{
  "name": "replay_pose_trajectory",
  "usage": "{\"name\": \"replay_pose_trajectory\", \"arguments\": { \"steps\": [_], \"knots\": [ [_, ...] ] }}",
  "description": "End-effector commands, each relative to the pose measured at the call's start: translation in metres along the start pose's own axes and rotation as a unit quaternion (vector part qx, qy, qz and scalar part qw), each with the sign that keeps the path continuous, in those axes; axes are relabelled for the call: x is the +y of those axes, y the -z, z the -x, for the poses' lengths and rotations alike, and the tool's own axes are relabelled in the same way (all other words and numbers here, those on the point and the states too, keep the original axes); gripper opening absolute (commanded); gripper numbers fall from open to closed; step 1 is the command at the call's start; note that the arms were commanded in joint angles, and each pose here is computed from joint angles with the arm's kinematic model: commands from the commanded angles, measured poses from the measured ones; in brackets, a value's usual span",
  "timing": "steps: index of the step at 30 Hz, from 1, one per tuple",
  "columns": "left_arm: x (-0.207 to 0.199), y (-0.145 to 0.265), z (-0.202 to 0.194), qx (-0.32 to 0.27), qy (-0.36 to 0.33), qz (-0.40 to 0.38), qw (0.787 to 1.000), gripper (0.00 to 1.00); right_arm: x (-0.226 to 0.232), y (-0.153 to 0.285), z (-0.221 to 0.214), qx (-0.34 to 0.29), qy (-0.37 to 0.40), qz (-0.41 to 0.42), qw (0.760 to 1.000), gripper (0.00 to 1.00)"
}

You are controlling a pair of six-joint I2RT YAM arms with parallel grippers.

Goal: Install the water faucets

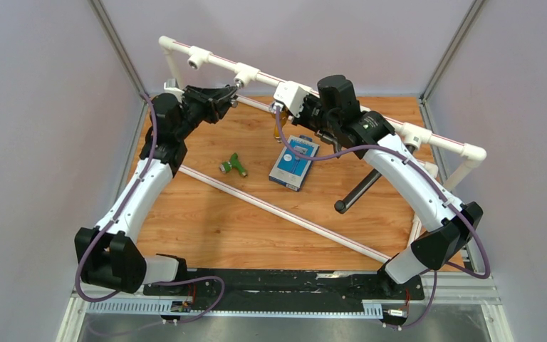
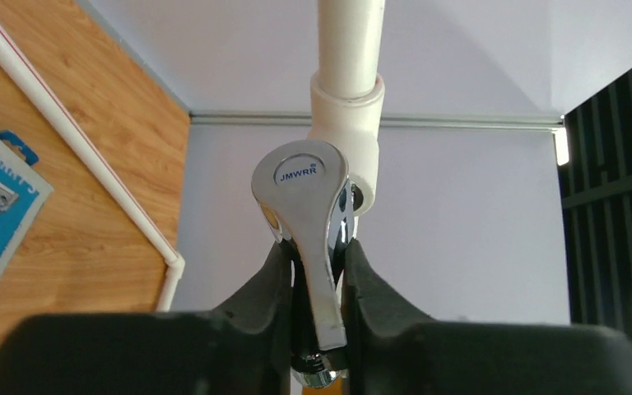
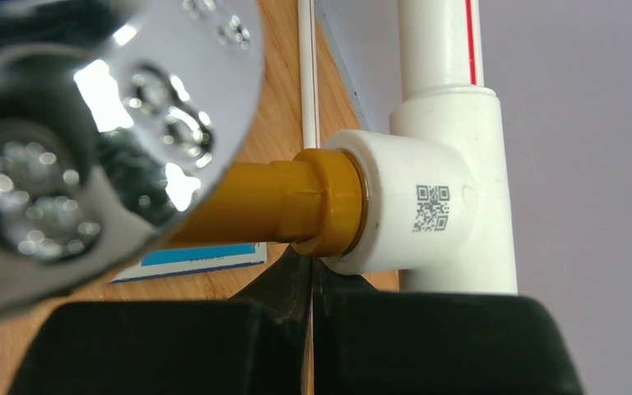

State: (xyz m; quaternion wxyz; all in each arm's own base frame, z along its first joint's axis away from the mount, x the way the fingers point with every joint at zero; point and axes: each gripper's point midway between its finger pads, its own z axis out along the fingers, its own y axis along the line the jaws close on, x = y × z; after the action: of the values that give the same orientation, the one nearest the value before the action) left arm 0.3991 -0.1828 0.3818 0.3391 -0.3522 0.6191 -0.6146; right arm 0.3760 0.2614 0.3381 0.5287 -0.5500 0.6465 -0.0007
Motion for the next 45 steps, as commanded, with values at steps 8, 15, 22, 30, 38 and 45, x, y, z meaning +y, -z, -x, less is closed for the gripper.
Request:
{"name": "replay_pose_trajectory", "arguments": {
  "steps": [8,15,22,30,38,45],
  "knots": [
    [-0.034,0.009,-0.008,-0.042,-0.341,0.007,0.939,0.0,0.057,-0.011,-0.027,0.048,-0.002,0.094,0.994,0.0],
    [-0.007,0.01,-0.023,-0.041,-0.711,0.073,0.698,0.0,0.056,-0.011,-0.025,0.045,-0.001,0.094,0.995,0.0],
    [0.032,0.014,-0.042,0.048,-0.945,0.099,0.309,0.05,0.055,-0.011,-0.026,0.045,-0.001,0.093,0.995,0.0],
    [-0.019,0.038,-0.058,0.021,-0.923,0.04,0.381,0.42,0.056,-0.012,-0.027,0.047,-0.001,0.094,0.994,0.0],
    [-0.062,0.078,-0.061,-0.022,-0.81,-0.034,0.585,0.69,0.057,-0.013,-0.028,0.047,-0.001,0.096,0.994,0.0],
    [-0.086,0.104,-0.029,-0.087,-0.597,-0.083,0.793,0.7,0.057,-0.014,-0.029,0.049,-0.001,0.095,0.994,0.0]
  ]
}}
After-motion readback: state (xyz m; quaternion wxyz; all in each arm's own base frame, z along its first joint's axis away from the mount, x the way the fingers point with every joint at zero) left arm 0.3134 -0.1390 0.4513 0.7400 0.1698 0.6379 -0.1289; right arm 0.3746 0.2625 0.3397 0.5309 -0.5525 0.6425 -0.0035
